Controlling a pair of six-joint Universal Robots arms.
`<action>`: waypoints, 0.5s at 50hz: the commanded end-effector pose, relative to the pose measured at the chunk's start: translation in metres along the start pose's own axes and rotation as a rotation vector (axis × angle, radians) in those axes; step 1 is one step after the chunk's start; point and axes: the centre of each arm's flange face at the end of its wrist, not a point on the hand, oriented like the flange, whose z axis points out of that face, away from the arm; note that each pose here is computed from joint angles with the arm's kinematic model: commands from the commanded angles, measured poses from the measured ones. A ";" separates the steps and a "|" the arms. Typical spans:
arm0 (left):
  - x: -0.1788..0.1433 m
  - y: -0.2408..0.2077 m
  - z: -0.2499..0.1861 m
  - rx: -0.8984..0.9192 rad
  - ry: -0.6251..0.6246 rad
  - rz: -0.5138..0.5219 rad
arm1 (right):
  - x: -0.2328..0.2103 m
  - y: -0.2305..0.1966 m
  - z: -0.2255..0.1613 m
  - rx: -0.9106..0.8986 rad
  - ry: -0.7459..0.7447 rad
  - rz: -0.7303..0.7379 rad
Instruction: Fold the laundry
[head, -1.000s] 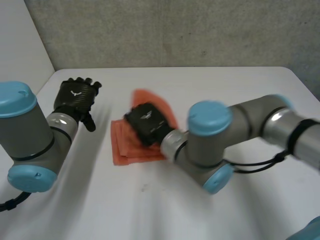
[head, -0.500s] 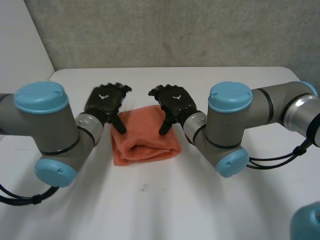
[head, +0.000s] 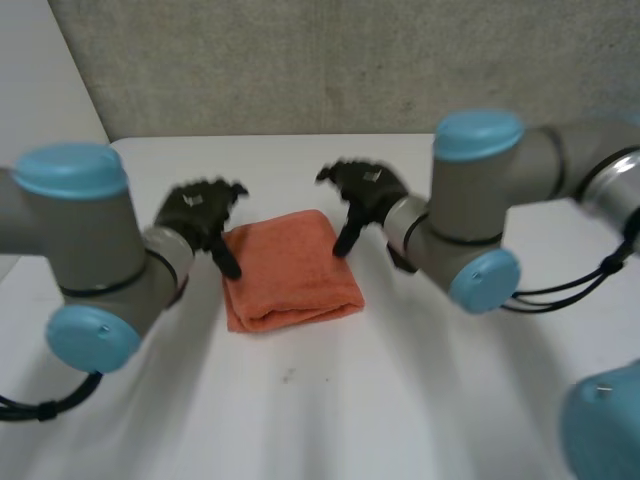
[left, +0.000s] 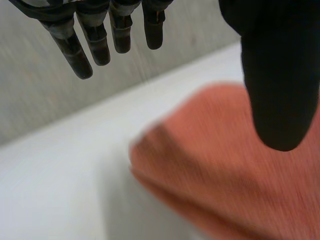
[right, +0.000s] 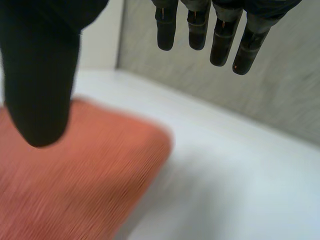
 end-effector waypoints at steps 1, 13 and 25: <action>-0.032 -0.082 -0.033 0.239 -0.084 -0.022 | 0.046 -0.088 -0.052 0.269 0.271 0.003; -0.050 -0.117 -0.065 0.307 -0.057 -0.070 | 0.086 -0.109 -0.111 0.358 0.468 -0.142; -0.049 -0.112 -0.064 0.294 -0.042 -0.100 | 0.083 -0.102 -0.114 0.332 0.418 -0.160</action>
